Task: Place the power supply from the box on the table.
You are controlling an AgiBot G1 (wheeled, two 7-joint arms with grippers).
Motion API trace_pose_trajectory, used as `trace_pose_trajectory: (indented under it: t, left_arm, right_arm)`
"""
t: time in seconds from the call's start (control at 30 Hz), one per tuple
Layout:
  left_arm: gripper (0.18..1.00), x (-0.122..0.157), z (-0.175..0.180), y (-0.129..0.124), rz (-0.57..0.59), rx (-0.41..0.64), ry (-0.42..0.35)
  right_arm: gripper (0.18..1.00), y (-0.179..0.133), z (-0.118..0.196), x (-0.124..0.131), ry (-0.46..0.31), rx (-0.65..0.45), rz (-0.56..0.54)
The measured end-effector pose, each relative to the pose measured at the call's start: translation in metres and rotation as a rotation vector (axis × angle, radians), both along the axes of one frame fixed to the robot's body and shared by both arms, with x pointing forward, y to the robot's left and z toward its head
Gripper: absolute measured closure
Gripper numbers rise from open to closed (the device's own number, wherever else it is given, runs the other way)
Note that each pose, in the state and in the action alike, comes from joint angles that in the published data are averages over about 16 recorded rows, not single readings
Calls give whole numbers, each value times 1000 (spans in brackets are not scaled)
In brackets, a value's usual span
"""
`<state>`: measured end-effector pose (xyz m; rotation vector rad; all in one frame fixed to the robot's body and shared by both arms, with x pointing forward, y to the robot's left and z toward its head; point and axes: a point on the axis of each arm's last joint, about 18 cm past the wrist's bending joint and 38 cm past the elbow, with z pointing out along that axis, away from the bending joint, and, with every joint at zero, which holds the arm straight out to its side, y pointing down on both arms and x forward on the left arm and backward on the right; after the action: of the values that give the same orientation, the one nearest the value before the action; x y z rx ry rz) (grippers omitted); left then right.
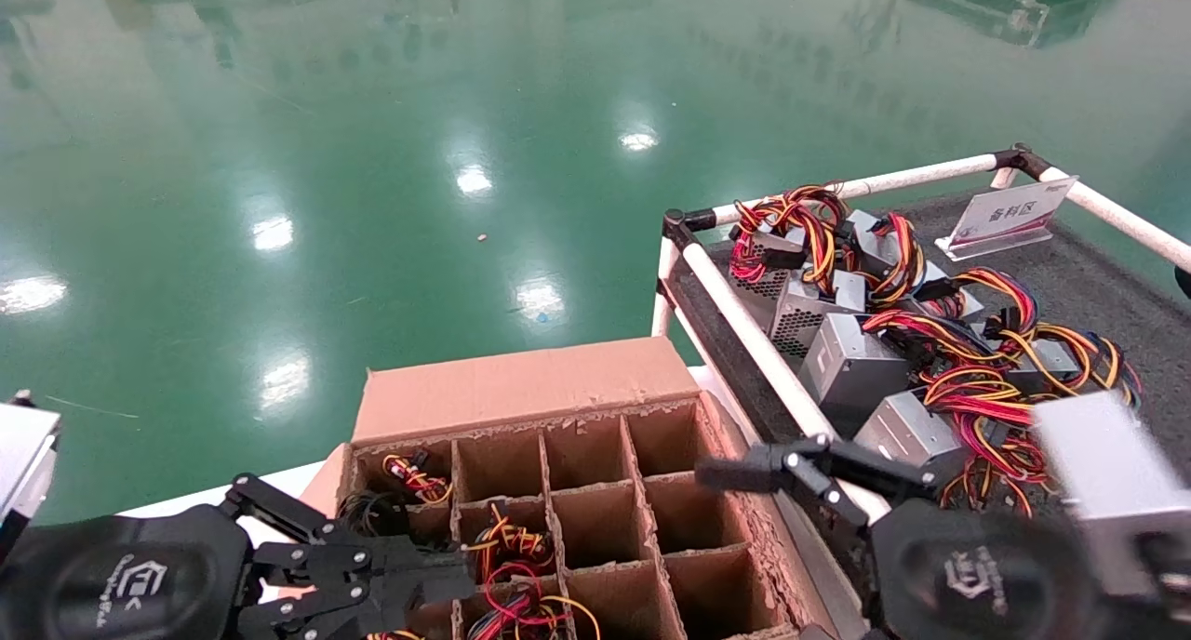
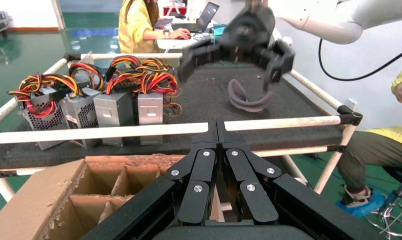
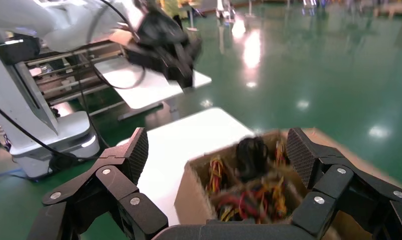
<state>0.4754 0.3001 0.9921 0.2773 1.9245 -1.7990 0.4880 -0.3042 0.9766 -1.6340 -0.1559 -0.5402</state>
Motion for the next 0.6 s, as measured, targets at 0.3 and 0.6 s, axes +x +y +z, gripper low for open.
trace_pose_trajectory:
  t: [0.3,0.6]
  left_arm:
    - [943,0,0,0,0,0,0]
    - [830,0,0,0,0,0,0]
  right_arm:
    - [179,-1,-36,26,89,-72,-84]
    - [179,19,-69,58,131,-178,-121]
